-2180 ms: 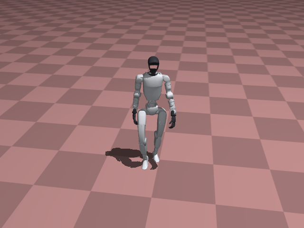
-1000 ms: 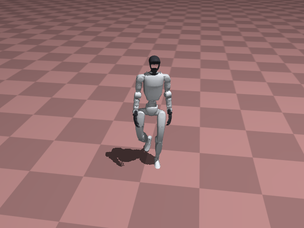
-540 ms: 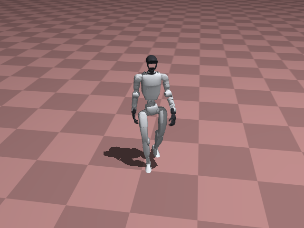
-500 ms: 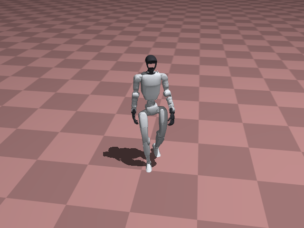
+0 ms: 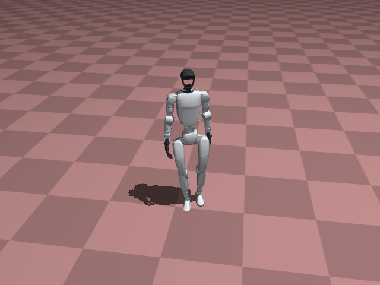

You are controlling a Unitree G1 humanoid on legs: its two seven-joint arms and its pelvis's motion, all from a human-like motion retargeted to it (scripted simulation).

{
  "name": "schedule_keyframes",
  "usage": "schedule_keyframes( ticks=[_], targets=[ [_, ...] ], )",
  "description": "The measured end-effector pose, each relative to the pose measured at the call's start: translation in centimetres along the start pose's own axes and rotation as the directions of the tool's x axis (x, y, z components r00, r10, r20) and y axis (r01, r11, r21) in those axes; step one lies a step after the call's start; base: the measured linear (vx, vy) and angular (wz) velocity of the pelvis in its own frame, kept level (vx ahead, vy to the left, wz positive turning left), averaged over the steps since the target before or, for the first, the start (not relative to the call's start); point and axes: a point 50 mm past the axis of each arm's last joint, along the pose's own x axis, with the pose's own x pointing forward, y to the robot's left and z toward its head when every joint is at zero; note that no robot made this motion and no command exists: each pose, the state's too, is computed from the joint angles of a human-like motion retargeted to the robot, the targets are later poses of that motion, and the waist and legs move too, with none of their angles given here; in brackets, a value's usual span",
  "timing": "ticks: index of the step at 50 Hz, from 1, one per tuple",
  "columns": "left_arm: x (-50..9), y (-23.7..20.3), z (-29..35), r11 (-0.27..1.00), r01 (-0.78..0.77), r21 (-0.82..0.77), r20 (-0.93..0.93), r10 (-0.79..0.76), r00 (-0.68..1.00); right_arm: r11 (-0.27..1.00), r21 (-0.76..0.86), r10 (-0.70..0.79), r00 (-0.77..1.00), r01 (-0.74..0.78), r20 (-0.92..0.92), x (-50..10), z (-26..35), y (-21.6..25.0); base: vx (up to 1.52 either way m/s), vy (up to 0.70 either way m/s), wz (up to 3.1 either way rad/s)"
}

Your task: Walk run

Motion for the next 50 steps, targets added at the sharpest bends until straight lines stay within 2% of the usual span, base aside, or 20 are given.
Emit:
schedule_keyframes(
  ticks=[9,17,26,33,40,44,50],
  targets=[
    [-0.2,3.5,7.4,0.988,-0.047,0.146,0.26,0.008,0.966,1.0,0.006,0.015,0.999,-0.015,-0.036,-0.1,-1.0,0.4,0.02,0.02,0.0],
    [-0.9,3.7,11.2,0.968,-0.065,0.242,0.398,-0.038,0.916,1.0,-0.012,0.015,1.0,-0.015,-0.007,0.0,-0.5,0.5,0.01,0.03,0.08],
    [-0.8,4.4,10.4,0.95,-0.097,0.297,0.351,-0.014,0.936,0.999,-0.035,0.017,0.997,-0.015,0.079,0.3,2.1,1.1,-0.07,-0.05,0.61],
    [-0.2,3.9,7.3,0.984,-0.069,0.165,0.236,0.028,0.971,0.985,-0.17,0.003,0.996,0.013,0.095,0.2,1.5,1.1,0.04,-0.08,1.85],
    [-0.2,3.3,8.9,0.991,-0.098,0.088,0.289,0.069,0.955,0.958,-0.278,-0.048,0.994,0.073,0.099,0.0,1.5,-0.2,-0.21,0.03,2.01],
    [0.0,2.3,8.2,0.994,-0.058,0.094,0.271,0.03,0.962,0.934,-0.345,-0.061,0.993,0.093,0.105,0.0,1.7,-0.7,-0.13,0.09,2.93],
    [0.3,0.9,5.8,0.987,-0.047,0.155,0.183,0.019,0.983,0.949,-0.296,-0.086,0.993,0.105,0.075,-0.1,0.5,-0.6,-0.05,0.19,2.98]
  ],
)
